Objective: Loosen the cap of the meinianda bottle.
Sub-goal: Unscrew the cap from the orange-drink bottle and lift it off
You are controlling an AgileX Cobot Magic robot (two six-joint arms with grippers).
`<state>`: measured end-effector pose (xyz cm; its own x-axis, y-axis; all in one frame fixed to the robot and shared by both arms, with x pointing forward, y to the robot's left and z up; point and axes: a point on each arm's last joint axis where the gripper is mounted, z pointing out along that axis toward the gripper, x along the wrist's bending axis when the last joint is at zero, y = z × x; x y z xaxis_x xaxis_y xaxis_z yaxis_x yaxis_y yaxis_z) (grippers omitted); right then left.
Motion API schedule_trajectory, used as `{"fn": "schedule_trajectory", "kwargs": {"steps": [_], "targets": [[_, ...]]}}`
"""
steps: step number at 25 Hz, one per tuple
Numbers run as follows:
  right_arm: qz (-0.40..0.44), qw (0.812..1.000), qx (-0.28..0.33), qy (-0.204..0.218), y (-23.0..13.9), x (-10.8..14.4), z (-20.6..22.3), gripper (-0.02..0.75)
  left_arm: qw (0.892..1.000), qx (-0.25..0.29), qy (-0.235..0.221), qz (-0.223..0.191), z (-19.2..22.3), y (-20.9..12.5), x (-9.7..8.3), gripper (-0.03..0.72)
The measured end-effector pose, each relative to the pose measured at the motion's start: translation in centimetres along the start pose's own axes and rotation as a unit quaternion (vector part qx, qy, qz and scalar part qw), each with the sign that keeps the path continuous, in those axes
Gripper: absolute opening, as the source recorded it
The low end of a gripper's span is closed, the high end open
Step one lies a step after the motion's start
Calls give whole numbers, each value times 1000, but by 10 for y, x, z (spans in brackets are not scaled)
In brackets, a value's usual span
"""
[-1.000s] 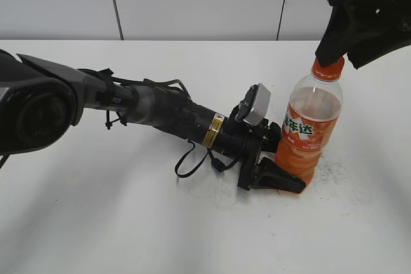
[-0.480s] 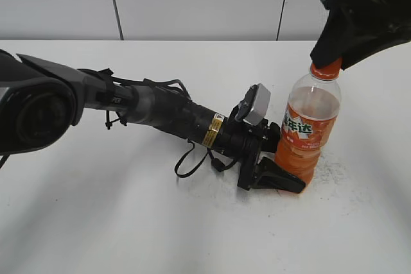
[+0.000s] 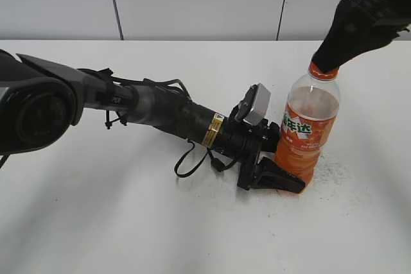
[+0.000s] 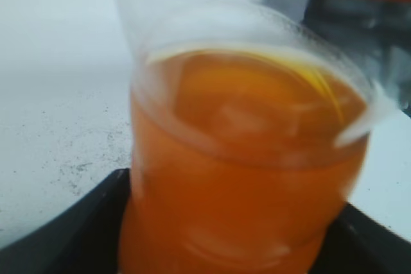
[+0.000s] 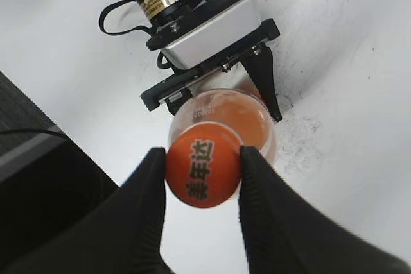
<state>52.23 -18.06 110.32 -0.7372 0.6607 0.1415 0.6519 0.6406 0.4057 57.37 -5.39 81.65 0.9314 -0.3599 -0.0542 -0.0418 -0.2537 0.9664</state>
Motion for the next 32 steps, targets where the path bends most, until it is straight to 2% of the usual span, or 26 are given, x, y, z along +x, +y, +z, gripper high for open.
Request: {"fn": "schedule_trajectory", "kwargs": {"steps": [5,7,9,12,15,19,20,23,26,29,32], "targets": [[-39,999,-1,0,0,0,0,260,1000,0,0,0,0,0,0,568],[-25,1000,2,0,0,0,1,323,1000,1,-1,0,0,0,0,568],[22,1000,2,2,0,-1,2,434,1000,0,-2,0,0,0,0,568],[129,992,0,7,1,0,1,498,1000,0,-3,0,0,0,-1,568],[217,976,1,7,1,0,1,463,1000,0,-4,0,0,0,-1,568],[237,972,2,3,1,0,1,312,1000,0,-4,-1,0,0,-1,568],[230,973,2,4,1,0,1,269,1000,0,-4,-1,0,0,-1,568],[176,984,2,3,1,0,1,262,1000,1,-4,-2,0,0,-1,568],[20,1000,1,1,1,-1,1,261,1000,1,-4,-2,0,0,-1,568],[-141,990,0,0,1,-1,0,260,1000,1,-4,-2,0,0,-1,568],[-196,981,0,0,1,-1,0,259,1000,1,-4,-2,0,0,-1,568]]}}
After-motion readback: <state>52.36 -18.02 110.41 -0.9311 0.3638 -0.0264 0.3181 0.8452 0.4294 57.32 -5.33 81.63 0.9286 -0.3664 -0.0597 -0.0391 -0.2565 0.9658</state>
